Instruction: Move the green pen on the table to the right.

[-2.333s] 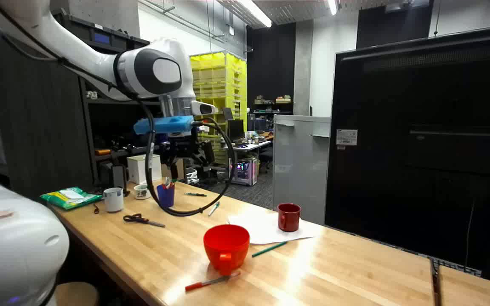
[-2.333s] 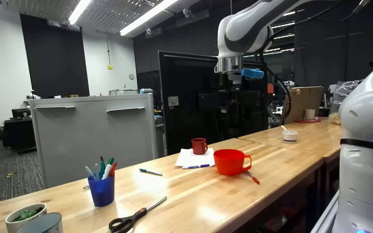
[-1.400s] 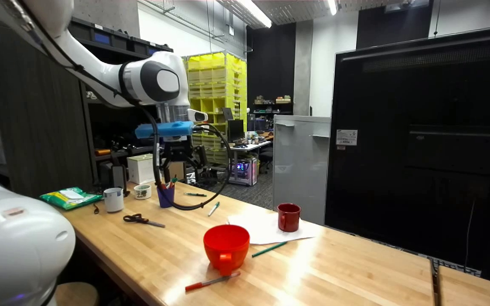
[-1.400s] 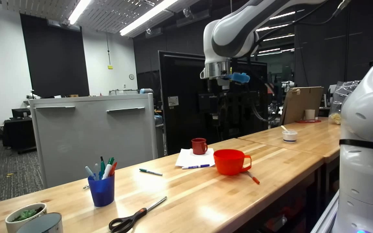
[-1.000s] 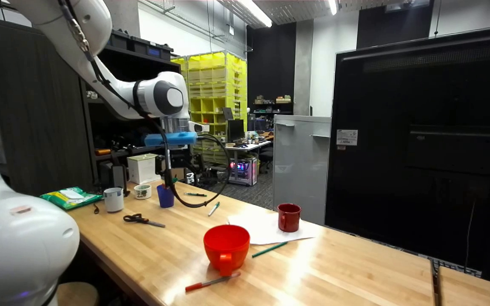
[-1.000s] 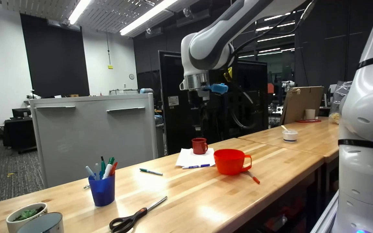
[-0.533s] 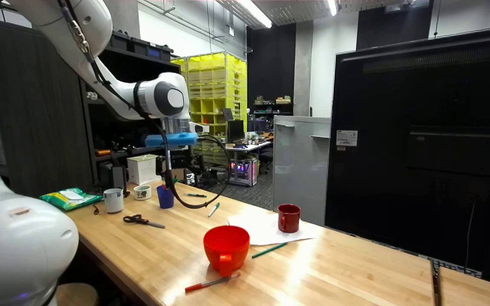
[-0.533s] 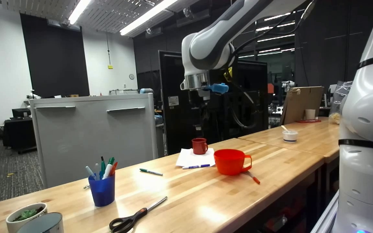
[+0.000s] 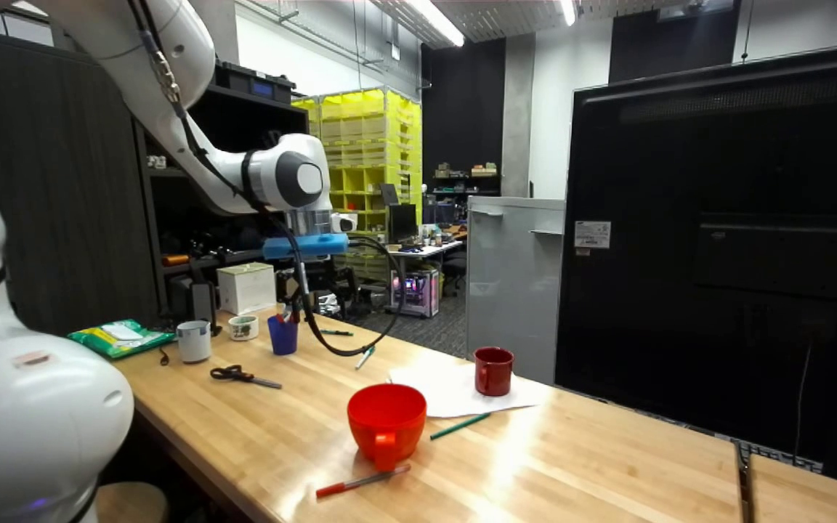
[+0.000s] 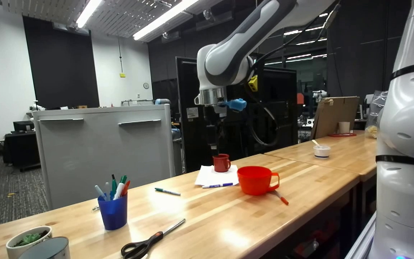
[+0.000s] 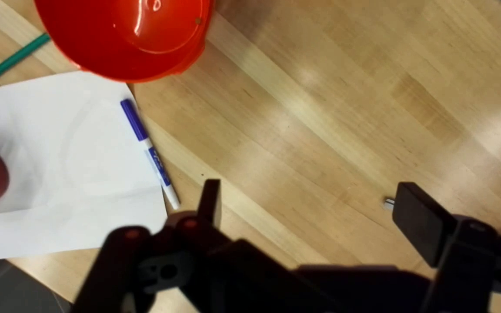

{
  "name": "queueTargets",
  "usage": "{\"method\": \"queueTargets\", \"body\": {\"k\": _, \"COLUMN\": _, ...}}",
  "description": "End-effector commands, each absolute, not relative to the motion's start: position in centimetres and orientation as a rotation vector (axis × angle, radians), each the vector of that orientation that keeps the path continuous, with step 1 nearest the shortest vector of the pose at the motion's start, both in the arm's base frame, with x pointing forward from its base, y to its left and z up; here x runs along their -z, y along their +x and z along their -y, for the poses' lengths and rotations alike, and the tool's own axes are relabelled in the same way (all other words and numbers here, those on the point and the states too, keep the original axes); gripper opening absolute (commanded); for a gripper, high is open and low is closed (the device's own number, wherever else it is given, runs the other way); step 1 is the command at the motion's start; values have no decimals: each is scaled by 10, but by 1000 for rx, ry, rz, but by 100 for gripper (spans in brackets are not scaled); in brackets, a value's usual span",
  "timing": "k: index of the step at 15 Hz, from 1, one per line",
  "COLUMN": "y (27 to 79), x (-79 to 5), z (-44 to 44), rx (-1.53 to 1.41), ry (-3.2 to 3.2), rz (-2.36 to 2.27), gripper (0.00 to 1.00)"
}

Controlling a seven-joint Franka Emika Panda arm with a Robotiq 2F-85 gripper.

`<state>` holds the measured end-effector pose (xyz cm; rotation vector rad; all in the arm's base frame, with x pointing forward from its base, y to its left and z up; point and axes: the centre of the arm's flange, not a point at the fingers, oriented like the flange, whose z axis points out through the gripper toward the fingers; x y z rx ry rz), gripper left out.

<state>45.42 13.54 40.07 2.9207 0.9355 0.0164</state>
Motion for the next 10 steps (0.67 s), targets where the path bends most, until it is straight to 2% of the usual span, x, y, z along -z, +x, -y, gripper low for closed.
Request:
{"method": "queueTargets", "body": {"k": 1, "y": 507, "x": -381, "z": -150, "rx": -53, "ry": 2860, "rz": -1074, "gripper": 100}}
{"method": "queueTargets", "body": {"k": 10, "y": 596, "x": -334, "z": -178, "rx": -167, "ry": 2840, "rz": -1243, "gripper": 100}}
